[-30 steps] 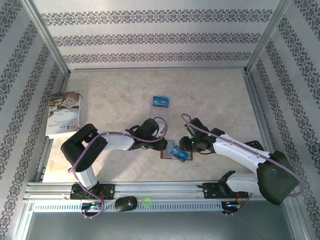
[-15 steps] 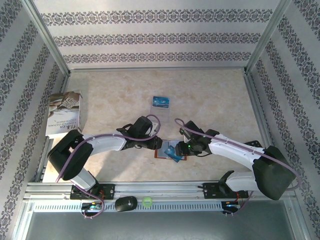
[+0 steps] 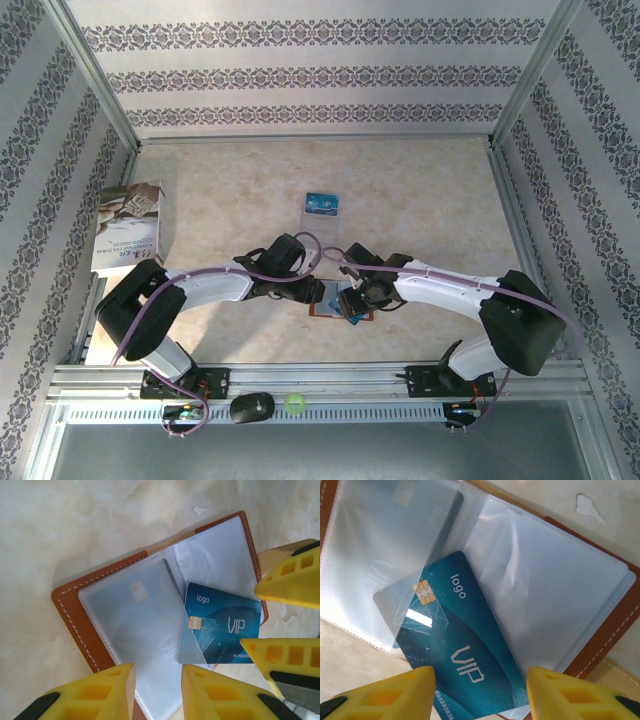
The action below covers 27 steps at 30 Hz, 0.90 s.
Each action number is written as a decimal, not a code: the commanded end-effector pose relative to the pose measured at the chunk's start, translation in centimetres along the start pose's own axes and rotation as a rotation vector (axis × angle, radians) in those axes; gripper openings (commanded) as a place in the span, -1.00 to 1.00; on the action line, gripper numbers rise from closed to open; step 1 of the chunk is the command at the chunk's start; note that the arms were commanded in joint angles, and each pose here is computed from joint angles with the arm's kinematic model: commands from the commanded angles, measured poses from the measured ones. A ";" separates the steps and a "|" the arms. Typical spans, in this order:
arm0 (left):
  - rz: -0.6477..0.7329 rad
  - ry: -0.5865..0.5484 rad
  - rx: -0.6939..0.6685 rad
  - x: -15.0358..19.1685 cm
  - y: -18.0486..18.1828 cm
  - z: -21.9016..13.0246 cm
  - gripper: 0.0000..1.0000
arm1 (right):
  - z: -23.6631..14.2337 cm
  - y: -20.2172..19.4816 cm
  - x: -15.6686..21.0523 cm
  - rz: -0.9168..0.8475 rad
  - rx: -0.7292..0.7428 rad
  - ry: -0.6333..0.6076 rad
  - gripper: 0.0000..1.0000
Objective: Take the credit cards out of the card holder
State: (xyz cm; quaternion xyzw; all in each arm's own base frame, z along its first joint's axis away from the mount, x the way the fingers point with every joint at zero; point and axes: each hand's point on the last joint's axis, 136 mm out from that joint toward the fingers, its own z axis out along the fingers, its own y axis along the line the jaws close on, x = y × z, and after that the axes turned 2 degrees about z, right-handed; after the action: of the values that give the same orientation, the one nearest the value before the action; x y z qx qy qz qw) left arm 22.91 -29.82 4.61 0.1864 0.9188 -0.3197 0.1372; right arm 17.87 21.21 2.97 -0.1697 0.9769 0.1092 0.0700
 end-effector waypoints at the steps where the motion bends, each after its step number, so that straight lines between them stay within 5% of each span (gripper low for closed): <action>1: 0.024 0.039 0.014 0.4 -0.5 0.6 -0.38 | 0.0 0.4 -0.2 -0.044 0.016 0.006 0.08; 18: -0.005 0.074 0.012 1.3 0.2 1.9 -0.40 | 0.2 -0.2 0.0 -0.040 0.049 0.006 0.22; 23: -0.014 0.060 0.011 1.1 0.2 1.6 -0.40 | -0.1 0.4 0.1 -0.082 0.054 0.000 0.54; 27: -0.030 0.024 -0.012 0.7 0.5 0.9 -0.37 | 0.0 0.2 0.0 -0.123 0.115 -0.006 0.60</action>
State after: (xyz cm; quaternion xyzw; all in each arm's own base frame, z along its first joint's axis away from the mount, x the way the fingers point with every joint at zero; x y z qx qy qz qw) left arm 22.57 -30.03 3.00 0.1833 0.9234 -0.3183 0.1116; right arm 17.27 21.65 2.60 -0.2056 0.9726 0.0800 0.0739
